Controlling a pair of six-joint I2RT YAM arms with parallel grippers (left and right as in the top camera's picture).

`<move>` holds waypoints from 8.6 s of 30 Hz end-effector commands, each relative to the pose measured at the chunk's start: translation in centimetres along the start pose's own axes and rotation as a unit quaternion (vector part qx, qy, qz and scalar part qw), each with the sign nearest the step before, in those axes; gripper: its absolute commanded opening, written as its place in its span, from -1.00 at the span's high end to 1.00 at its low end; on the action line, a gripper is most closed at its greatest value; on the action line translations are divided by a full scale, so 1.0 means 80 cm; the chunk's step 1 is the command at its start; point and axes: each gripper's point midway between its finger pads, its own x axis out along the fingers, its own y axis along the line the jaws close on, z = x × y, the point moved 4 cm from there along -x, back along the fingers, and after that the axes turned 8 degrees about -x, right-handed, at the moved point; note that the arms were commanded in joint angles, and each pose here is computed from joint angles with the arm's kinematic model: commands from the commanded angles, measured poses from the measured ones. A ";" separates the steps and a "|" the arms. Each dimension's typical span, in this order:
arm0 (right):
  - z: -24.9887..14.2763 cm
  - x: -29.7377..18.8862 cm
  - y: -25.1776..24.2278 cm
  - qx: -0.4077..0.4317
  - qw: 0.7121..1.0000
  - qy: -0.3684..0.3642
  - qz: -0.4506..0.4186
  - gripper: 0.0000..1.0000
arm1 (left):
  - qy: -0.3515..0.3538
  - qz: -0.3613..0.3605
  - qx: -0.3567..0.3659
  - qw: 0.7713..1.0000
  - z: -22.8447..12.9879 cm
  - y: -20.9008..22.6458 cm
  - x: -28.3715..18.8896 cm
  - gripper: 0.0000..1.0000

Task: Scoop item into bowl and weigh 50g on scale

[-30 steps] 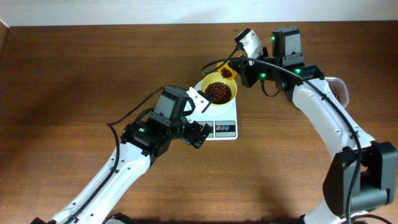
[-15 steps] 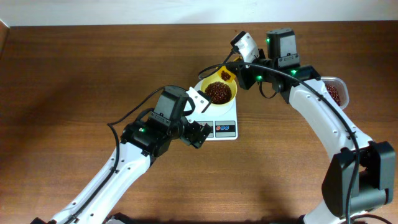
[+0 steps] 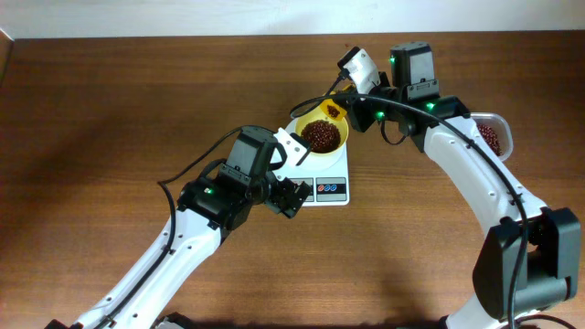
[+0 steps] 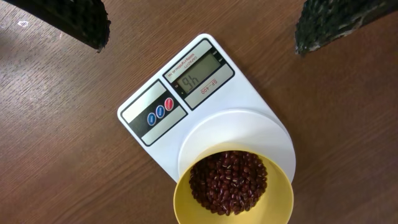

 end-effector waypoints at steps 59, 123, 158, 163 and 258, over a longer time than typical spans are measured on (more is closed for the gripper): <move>0.011 -0.005 0.017 -0.012 1.000 -0.004 0.022 0.92 | -0.011 -0.002 -0.006 1.000 0.004 0.000 -0.007 -0.97; -0.004 0.005 0.011 -0.045 0.999 0.019 0.003 0.92 | -0.009 -0.002 -0.006 1.000 0.003 0.000 -0.007 -0.97; 0.004 0.005 0.014 -0.222 0.975 0.000 0.015 0.92 | -0.009 -0.002 -0.006 1.000 0.003 0.000 -0.007 -0.98; 0.010 0.005 0.011 -0.227 0.974 -0.010 0.007 0.92 | -0.009 -0.002 -0.006 1.000 0.003 0.000 -0.007 -0.98; -0.223 -0.156 -0.168 0.494 0.804 0.152 -0.294 0.92 | -0.009 -0.002 -0.006 1.000 0.003 0.000 -0.007 -0.98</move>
